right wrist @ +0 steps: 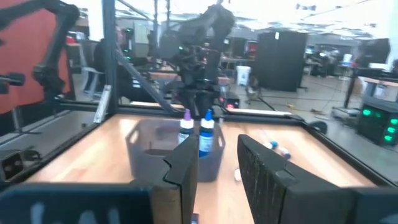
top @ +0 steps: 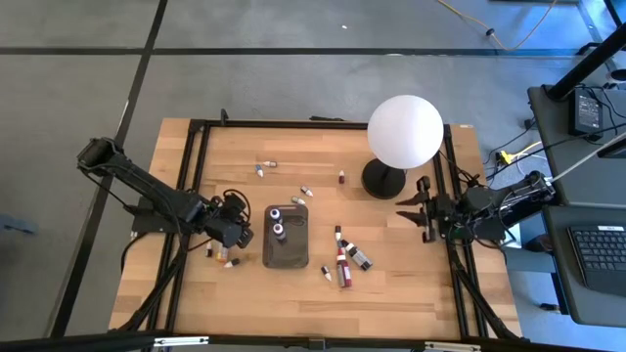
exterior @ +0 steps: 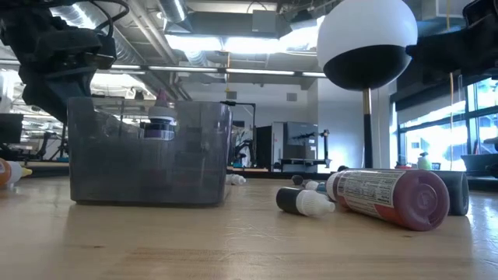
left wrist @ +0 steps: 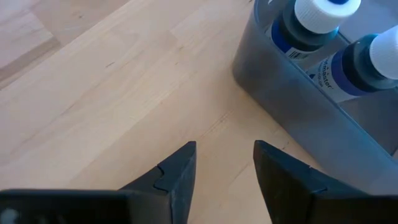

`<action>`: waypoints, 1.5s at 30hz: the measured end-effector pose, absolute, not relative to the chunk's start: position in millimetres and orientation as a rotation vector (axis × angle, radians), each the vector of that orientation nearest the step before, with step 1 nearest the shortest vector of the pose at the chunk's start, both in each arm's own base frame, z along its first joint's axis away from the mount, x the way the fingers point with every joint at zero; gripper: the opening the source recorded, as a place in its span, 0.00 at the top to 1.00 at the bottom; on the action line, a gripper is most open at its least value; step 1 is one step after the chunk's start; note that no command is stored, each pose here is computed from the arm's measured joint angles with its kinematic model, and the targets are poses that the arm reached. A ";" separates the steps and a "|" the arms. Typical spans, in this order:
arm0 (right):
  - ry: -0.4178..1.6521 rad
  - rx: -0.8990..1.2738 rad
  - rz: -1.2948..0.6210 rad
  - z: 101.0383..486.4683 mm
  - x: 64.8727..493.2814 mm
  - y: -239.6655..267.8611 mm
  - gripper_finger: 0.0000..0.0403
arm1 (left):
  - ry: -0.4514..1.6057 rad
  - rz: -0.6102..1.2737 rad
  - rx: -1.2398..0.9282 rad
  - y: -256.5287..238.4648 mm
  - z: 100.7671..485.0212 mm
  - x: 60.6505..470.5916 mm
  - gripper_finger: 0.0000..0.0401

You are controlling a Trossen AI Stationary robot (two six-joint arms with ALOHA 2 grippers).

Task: Pick & Place food coloring
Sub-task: Put the large yellow food coloring bottle into the black bin

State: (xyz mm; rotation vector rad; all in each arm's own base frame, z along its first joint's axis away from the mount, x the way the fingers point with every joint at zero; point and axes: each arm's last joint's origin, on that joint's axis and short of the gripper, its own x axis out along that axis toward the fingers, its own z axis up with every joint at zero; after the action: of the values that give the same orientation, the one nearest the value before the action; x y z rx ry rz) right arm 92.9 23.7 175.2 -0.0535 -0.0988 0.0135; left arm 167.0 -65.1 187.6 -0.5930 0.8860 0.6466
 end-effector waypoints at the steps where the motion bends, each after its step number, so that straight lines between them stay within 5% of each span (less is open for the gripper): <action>1: -0.095 -0.055 0.011 174.8 93.0 23.6 0.72 | 0.886 0.647 -0.593 -65.1 187.6 167.0 0.58; 12: -0.090 -0.056 0.012 174.4 93.0 23.6 0.72 | 0.915 0.622 -0.591 -65.5 187.2 166.9 0.39; 45: -0.082 -0.059 0.014 173.5 93.1 23.7 0.72 | 1.285 0.980 -0.904 -60.8 153.7 163.3 0.51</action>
State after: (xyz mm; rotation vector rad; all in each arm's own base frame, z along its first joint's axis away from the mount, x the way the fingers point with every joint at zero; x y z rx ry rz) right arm 93.1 23.7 173.5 -0.0585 -0.0820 0.0141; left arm 163.3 -60.8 153.7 -0.9036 1.2848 0.9797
